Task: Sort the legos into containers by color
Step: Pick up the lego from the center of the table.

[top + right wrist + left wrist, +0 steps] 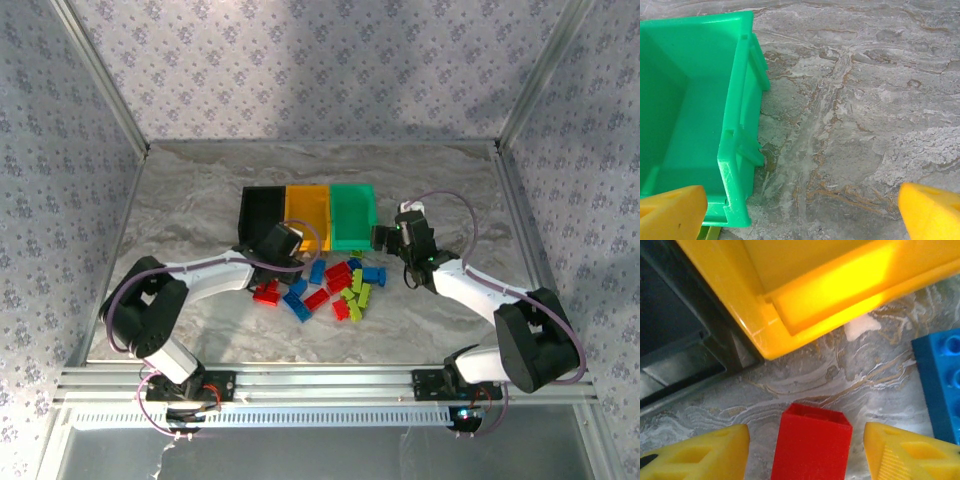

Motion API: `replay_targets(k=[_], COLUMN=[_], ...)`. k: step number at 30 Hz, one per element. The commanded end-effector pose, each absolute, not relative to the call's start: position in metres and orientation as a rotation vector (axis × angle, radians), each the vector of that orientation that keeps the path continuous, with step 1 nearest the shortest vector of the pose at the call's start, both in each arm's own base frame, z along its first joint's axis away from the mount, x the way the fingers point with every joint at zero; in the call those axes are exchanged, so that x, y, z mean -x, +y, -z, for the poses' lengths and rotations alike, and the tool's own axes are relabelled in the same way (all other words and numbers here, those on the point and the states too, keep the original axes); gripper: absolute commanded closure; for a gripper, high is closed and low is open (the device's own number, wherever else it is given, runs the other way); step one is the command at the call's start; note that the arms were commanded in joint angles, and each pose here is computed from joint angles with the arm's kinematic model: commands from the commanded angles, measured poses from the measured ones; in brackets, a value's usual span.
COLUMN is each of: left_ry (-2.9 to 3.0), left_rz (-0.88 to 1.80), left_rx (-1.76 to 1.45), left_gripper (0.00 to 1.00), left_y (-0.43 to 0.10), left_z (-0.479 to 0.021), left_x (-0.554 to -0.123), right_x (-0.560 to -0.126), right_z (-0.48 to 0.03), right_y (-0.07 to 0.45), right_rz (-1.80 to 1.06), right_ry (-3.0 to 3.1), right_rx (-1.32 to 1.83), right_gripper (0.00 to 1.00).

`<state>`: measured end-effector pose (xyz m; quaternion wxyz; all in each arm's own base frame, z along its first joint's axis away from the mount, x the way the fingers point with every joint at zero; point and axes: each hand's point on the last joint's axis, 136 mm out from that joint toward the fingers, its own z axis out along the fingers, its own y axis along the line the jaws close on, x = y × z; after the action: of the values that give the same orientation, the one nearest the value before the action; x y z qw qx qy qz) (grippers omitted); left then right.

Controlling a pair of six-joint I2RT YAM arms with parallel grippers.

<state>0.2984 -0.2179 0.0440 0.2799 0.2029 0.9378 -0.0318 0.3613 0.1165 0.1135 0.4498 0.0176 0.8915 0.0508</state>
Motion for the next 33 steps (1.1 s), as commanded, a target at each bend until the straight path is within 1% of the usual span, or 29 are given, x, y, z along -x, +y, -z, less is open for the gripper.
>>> replay_targets(k=[1,4,6,8,9,12,18,23,33], left_ry=[2.568,2.602,2.62,2.631,2.633,2.636,2.597,2.542,2.329], left_rz=[0.048,-0.01,-0.033,-0.041,-0.044,-0.066,-0.04,0.004,0.114], left_rx=[-0.561,-0.57,-0.577,-0.587,-0.59,-0.588,-0.57,-0.571,-0.502], left_gripper=[0.39,0.4,0.43,0.5,0.52,0.53,0.69,0.78,0.79], left_y=[-0.214,-0.21,-0.208,-0.208,-0.209,-0.206,-0.206,-0.209,-0.207], left_z=[-0.036,-0.029,-0.026,-0.022,-0.022,-0.021,-0.03,-0.042,-0.089], left_x=[-0.292,-0.292,-0.291,-0.291,-0.291,-0.291,-0.293,-0.295,-0.297], right_x=[-0.362,-0.362,-0.362,-0.362,-0.362,-0.362,-0.362,-0.362,-0.361], right_z=[-0.118,-0.118,-0.118,-0.118,-0.119,-0.118,-0.119,-0.119,-0.122], right_y=[0.115,0.115,0.115,0.114,0.115,0.115,0.117,0.12,0.126], right_rz=[-0.089,-0.083,-0.078,-0.076,-0.077,-0.075,-0.072,-0.07,-0.077], right_ry=[2.199,2.197,2.197,2.197,2.195,2.197,2.194,2.195,2.19], right_rx=[-0.03,-0.028,-0.027,-0.025,-0.025,-0.022,-0.015,-0.003,0.016], right_gripper=[0.0,0.0,0.0,0.0,0.0,0.0,0.0,0.0,0.0])
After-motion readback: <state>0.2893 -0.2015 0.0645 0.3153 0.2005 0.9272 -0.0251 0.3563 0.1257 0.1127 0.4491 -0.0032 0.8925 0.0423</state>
